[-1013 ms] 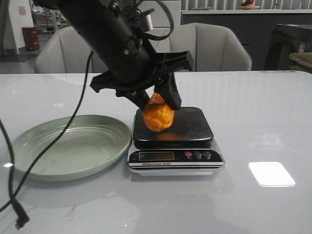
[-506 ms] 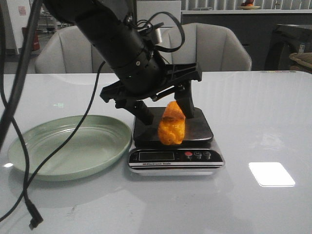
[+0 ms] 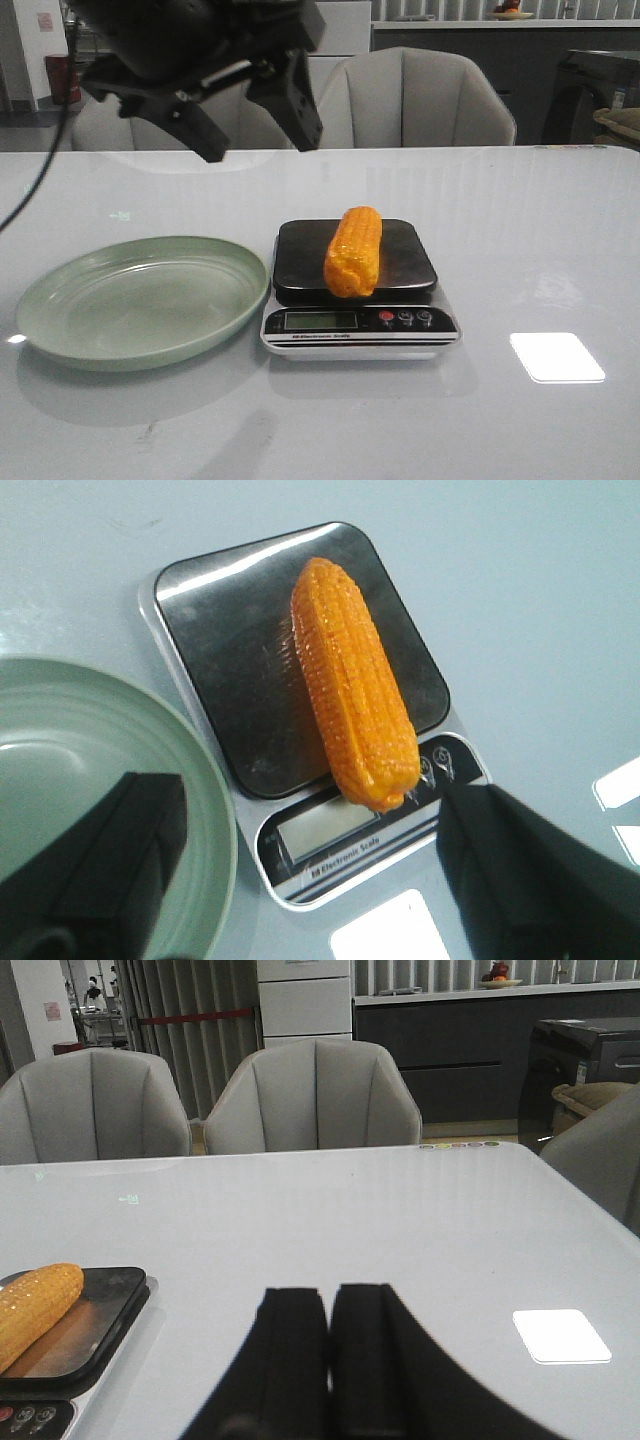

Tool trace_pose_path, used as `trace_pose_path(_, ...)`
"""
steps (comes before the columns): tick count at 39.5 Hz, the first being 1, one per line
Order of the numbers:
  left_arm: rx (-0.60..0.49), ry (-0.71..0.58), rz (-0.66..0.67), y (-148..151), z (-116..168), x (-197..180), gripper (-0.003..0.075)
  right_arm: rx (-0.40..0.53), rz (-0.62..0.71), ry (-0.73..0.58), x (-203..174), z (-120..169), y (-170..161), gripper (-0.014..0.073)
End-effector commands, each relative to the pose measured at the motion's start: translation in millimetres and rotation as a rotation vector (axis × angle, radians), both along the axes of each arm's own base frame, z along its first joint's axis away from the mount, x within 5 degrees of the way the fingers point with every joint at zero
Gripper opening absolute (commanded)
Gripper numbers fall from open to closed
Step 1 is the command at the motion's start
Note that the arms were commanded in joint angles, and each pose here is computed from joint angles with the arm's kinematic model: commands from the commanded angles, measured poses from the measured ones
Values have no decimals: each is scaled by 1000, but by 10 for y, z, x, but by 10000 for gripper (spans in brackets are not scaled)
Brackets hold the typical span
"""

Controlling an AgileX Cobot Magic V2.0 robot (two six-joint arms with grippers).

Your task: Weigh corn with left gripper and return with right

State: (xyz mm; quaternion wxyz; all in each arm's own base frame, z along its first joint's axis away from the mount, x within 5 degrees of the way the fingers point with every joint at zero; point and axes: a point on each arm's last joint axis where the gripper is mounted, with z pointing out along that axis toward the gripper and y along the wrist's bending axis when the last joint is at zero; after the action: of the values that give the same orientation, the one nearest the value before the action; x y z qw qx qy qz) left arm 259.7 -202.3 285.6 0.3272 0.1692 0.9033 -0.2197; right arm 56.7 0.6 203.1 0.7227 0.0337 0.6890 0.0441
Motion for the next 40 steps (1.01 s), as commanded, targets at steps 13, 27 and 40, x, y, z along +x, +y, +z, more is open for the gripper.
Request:
trace_pose_path(13, -185, -343, 49, 673, 348, -810, 564, -16, -2, -86, -17, 44, 2, 156)
trace_pose_path(27, -239, -503, 33, 1182, 301, -1492, 564, -16, -2, -86, -17, 44, 2, 156)
trace_pose_path(40, -224, -565, -16, 1630, 125, -2135, 563, -16, 1, -129, -23, 83, 5, 156)
